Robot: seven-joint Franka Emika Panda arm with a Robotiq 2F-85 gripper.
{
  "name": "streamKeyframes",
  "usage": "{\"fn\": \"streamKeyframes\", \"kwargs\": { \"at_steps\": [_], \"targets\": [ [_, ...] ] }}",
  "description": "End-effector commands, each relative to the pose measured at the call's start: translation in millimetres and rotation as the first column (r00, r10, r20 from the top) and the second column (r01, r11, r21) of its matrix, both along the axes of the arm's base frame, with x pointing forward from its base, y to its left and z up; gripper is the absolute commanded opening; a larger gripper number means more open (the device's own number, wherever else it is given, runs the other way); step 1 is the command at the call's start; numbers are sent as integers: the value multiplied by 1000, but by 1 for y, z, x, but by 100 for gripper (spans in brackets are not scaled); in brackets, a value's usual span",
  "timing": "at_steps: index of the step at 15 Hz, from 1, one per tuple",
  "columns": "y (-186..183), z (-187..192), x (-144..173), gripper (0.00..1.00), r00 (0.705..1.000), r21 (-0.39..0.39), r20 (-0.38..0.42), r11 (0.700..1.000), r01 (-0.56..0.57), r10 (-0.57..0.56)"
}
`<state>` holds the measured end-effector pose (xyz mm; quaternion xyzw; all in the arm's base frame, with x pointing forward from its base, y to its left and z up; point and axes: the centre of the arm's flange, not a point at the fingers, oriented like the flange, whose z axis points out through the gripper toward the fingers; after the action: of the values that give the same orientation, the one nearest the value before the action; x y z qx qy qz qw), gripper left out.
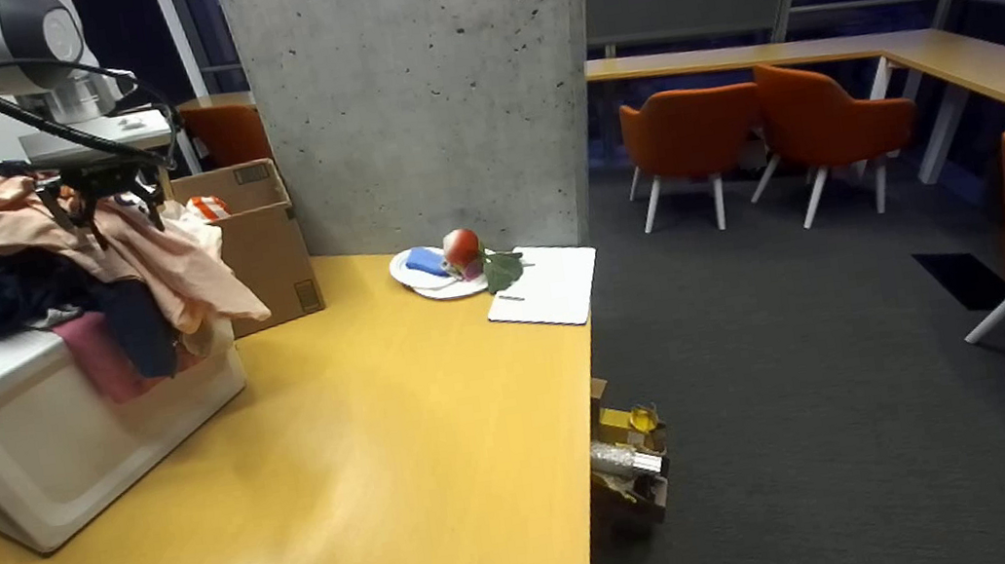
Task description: Put the clothes on top of the basket on the table
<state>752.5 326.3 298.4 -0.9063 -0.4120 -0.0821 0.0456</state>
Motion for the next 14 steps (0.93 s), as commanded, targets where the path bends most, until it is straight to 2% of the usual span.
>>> {"fn": "streamKeyframes", "kwargs": {
  "at_steps": [1,5,7,10,14],
  "targets": [
    [27,9,65,42,999,-14,10,999,-32,32],
    [25,11,66,12,999,-11,10,999,-30,30],
    [23,14,66,0,1000,-13,12,1000,-29,29],
    [19,29,71,0,999,-23,35,1000,-19,20],
    [-13,53,77,1,996,-42,78,998,38,-35]
  ]
}}
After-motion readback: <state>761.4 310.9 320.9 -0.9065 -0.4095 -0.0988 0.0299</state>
